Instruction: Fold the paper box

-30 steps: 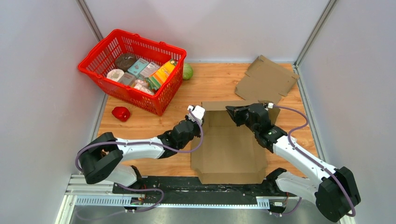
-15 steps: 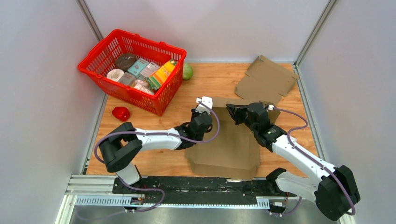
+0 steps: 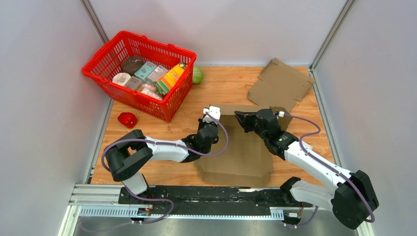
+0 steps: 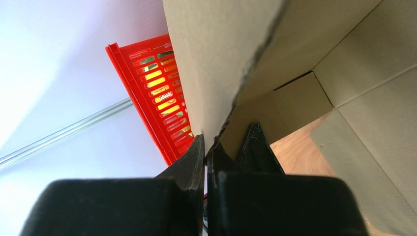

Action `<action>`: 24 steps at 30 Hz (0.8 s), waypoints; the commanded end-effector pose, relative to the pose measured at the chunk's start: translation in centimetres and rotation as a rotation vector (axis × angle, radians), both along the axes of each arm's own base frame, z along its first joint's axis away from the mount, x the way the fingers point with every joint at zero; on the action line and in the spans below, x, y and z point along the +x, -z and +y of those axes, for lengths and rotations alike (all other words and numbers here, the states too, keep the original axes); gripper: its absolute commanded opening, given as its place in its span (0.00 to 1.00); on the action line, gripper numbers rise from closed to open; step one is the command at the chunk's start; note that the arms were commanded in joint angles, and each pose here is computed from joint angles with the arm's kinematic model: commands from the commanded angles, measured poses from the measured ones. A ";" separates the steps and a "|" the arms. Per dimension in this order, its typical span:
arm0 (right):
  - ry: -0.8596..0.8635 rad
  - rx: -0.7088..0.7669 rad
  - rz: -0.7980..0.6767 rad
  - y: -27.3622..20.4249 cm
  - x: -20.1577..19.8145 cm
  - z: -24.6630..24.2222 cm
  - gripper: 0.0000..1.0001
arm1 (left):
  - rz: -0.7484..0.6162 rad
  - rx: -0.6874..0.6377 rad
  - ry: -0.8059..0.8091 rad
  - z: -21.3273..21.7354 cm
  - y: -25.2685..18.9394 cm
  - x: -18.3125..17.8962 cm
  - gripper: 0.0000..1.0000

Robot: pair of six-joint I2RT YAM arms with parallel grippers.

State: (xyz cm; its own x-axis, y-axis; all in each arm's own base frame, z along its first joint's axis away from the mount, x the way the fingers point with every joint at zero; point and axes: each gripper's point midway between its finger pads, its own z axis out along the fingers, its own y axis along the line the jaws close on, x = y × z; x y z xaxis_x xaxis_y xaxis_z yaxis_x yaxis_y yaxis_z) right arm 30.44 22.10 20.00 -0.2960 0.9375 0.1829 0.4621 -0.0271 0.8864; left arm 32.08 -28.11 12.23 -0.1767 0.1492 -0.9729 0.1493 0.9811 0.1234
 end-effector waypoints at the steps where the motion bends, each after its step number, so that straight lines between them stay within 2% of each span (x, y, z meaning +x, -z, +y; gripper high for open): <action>1: -0.104 0.044 -0.003 -1.5 -1.3 2.1 0.00 | 0.067 0.168 0.054 1.3 2.6 -0.3 0.14; 3: -0.106 0.058 0.002 -1.5 -1.3 2.2 0.00 | 0.072 0.176 0.009 1.8 2.8 -0.1 0.22; 4: -0.107 0.059 0.003 -1.5 -1.4 2.2 0.00 | 0.075 0.184 -0.015 1.5 2.8 0.3 0.22; 5: -0.105 0.062 0.001 -1.6 -1.4 2.2 0.00 | 0.097 0.235 -0.043 2.2 3.4 0.3 0.19; 6: -0.105 0.063 0.000 -1.8 -1.5 2.1 0.00 | 0.091 0.263 -0.114 3.2 3.3 0.5 0.06; 7: -0.104 0.062 -0.003 -1.9 -1.5 2.1 0.00 | 0.089 0.284 -0.159 3.3 3.2 0.9 0.01; 8: -0.100 0.061 -0.009 -2.1 -1.4 2.0 0.00 | 0.104 0.346 -0.205 4.4 3.6 0.7 0.00; 9: -0.100 0.049 -0.013 -2.1 -1.5 1.9 0.00 | 0.090 0.345 -0.253 5.0 3.4 0.7 0.00; 11: -0.098 0.028 -0.021 -2.0 -1.4 1.7 0.07 | 0.091 0.310 -0.220 4.7 3.5 0.6 0.00; 12: -0.099 0.016 -0.025 -1.8 -1.4 1.7 0.13 | 0.109 0.284 -0.132 3.5 3.9 0.4 0.00; 13: -0.113 -0.035 -0.043 -1.4 -1.4 1.5 0.24 | 0.112 0.261 -0.088 3.9 4.2 -0.3 0.00; 15: -0.136 -0.111 -0.087 -1.4 -1.5 1.2 0.38 | 0.098 0.183 -0.009 2.8 3.8 -0.7 0.00; 16: -0.172 -0.221 -0.131 -1.0 -1.7 0.7 0.58 | 0.100 0.177 0.009 3.2 3.8 -1.2 0.00; 18: -0.218 -0.333 -0.164 -0.8 -1.8 0.1 0.74 | 0.105 0.180 0.038 3.3 3.9 -1.6 0.00; 19: -0.281 -0.447 -0.218 -0.9 -2.6 -0.6 0.86 | 0.105 0.183 0.041 3.8 3.8 -1.9 0.00; 21: -0.372 -0.593 -0.324 -1.6 -3.4 -1.1 0.95 | 0.107 0.191 0.029 4.6 3.9 -2.3 0.00; 22: -0.459 -0.658 -0.325 -0.8 -4.7 -1.4 1.00 | 0.103 0.185 0.019 4.9 3.6 -2.4 0.00; 23: -0.539 -0.791 -0.412 -1.5 -5.6 -2.2 1.00 | 0.111 0.196 0.012 5.4 3.7 -2.6 0.00; 24: -0.583 -0.851 -0.422 -1.4 -6.3 -2.9 1.00 | 0.118 0.203 0.014 5.8 4.0 -2.8 0.00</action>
